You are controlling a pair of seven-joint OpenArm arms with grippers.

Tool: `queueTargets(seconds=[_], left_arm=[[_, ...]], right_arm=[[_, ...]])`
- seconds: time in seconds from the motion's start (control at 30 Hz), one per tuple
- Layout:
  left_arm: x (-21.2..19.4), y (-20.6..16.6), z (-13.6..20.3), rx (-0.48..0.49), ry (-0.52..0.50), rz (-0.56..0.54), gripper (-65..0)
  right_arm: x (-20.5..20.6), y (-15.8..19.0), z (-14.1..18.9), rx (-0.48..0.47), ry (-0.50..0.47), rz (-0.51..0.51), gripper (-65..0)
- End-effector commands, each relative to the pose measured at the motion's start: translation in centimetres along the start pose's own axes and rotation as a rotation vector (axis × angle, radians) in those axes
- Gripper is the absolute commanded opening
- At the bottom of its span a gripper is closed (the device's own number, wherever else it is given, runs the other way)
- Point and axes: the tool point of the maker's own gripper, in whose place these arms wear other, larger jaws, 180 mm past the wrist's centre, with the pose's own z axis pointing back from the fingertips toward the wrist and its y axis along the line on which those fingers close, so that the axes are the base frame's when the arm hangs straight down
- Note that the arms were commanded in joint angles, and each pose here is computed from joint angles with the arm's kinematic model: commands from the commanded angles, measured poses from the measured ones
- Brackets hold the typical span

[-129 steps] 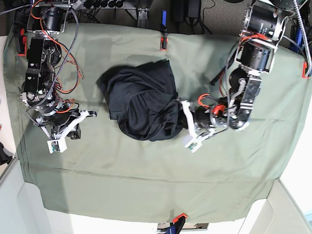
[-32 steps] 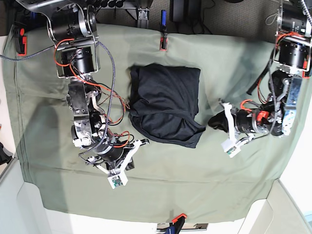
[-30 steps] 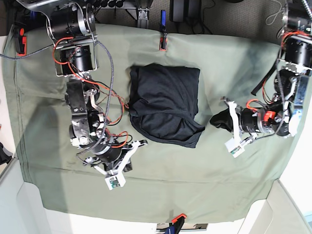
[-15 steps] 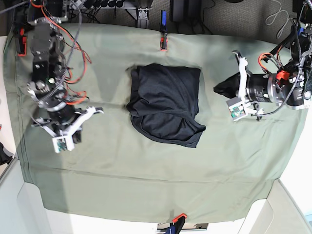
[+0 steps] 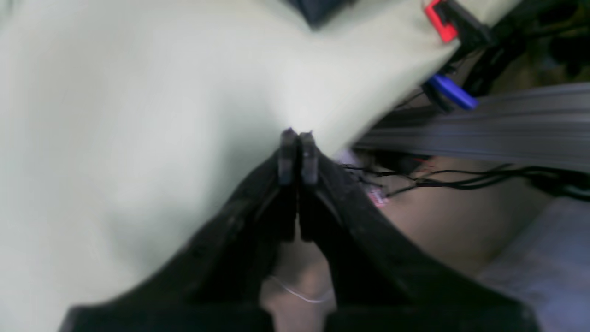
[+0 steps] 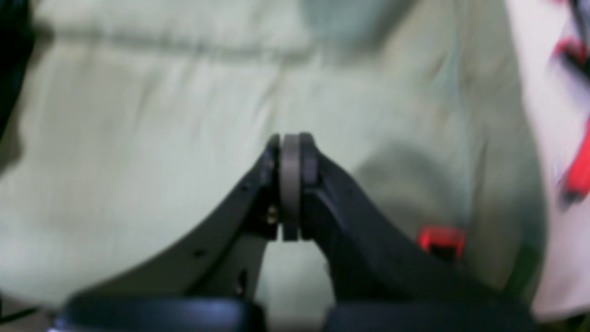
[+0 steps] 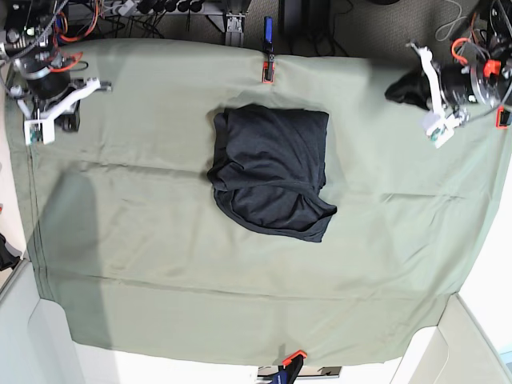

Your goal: Fold the T-shirt properly

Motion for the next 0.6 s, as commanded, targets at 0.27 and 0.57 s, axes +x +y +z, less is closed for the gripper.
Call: queueTargets(seconds=[0.27,0.57], left_arm=[[-11.0,-6.4,-0.2,-0.049,0.204,0.218,-65.0],[-21.7,-6.9,-0.8,-0.019,0.442,0.398,-65.0]], right_arm=[[-8.8,3.1,4.8,0.165,0.200,-0.049,-65.0],[-19.5,4.4,8.1,0.218,0.504,-0.130,-65.0]])
